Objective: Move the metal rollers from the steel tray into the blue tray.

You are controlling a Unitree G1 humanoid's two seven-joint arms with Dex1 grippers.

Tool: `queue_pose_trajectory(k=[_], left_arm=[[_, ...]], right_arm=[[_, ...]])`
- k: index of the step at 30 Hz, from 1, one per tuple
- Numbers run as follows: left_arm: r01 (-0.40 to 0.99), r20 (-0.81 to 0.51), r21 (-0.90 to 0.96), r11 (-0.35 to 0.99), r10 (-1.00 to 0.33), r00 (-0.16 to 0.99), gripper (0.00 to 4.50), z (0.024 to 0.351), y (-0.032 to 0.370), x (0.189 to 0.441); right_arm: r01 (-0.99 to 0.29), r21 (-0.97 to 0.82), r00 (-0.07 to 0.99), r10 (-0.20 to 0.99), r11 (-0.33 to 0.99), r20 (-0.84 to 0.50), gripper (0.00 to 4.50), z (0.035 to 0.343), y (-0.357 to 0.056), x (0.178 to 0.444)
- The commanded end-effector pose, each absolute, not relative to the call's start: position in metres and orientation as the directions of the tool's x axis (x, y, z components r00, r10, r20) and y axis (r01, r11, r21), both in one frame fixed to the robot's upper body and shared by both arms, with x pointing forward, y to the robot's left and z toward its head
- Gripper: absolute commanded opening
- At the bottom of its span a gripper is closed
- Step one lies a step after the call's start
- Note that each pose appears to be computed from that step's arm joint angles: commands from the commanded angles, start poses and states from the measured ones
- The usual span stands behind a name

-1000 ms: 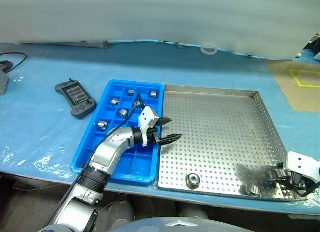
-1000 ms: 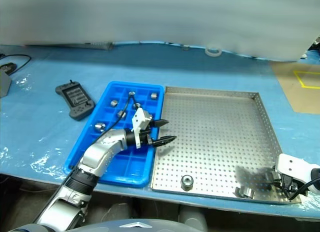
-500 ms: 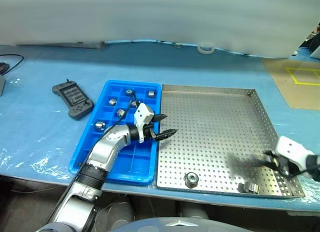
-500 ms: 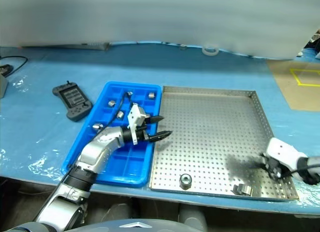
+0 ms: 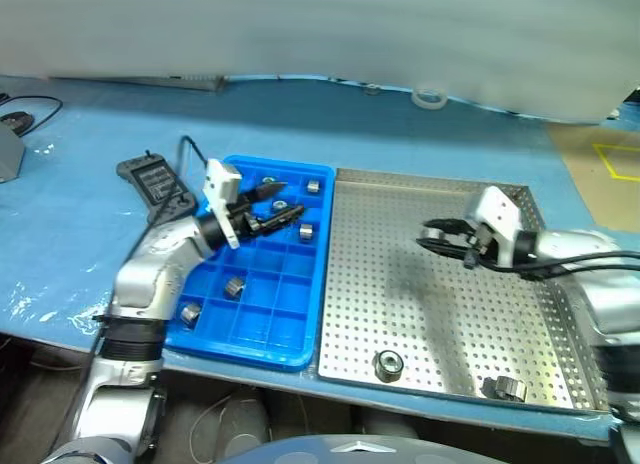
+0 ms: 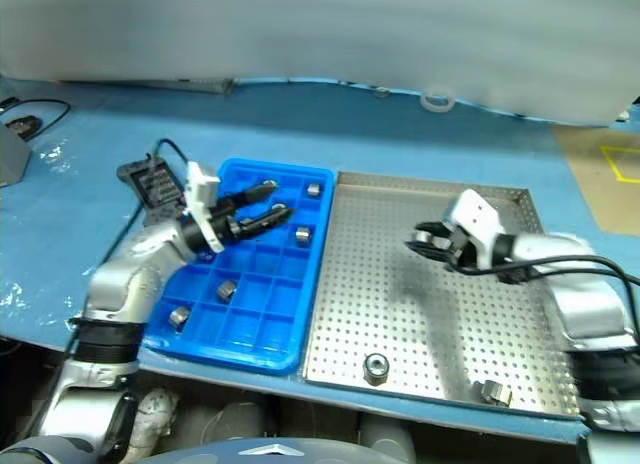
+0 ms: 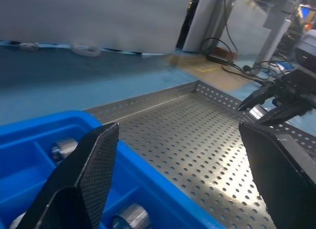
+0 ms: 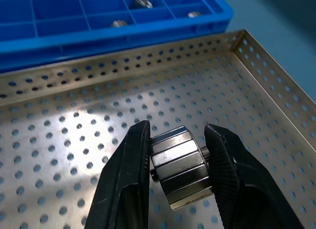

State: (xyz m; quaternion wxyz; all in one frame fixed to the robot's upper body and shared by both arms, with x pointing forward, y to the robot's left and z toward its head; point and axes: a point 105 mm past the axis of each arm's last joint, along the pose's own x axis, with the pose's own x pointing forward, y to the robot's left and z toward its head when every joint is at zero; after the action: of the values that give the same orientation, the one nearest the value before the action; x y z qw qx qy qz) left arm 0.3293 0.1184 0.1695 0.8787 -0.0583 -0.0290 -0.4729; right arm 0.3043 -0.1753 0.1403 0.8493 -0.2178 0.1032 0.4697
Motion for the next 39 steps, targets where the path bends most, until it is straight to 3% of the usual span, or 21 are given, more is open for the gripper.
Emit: queue_pose_trajectory(k=[1,9,18,29,35,39], left_arm=[[0.793,0.121,-0.022,0.609,-0.786,0.607,4.07,0.183,0.142,0.32],[0.641,0.062,0.027,0.767,-0.641,0.765,4.07,0.183,0.187,0.289],[0.536,0.047,0.008,0.844,-0.536,0.843,4.07,0.182,0.199,0.264],[0.526,0.027,0.0,0.85,-0.526,0.85,4.07,0.181,0.197,0.265],[0.558,0.044,-0.006,0.83,-0.557,0.829,4.07,0.185,0.189,0.274],[0.607,0.031,-0.012,0.794,-0.607,0.794,4.07,0.183,0.18,0.279]], right_arm=[[-0.877,-0.268,0.473,0.813,0.398,-0.339,1.29,0.145,-0.15,0.309],[-0.941,-0.248,0.302,0.902,0.231,-0.307,1.29,0.138,-0.098,0.326],[-0.975,-0.218,0.112,0.948,0.047,-0.297,1.29,0.132,-0.055,0.322],[-0.974,-0.224,0.117,0.938,0.043,-0.325,1.29,0.105,-0.033,0.341],[-0.981,-0.176,0.13,0.94,0.077,-0.315,3.3,0.099,-0.03,0.344],[-0.967,-0.22,0.184,0.944,0.124,-0.276,3.3,0.114,-0.038,0.347]])
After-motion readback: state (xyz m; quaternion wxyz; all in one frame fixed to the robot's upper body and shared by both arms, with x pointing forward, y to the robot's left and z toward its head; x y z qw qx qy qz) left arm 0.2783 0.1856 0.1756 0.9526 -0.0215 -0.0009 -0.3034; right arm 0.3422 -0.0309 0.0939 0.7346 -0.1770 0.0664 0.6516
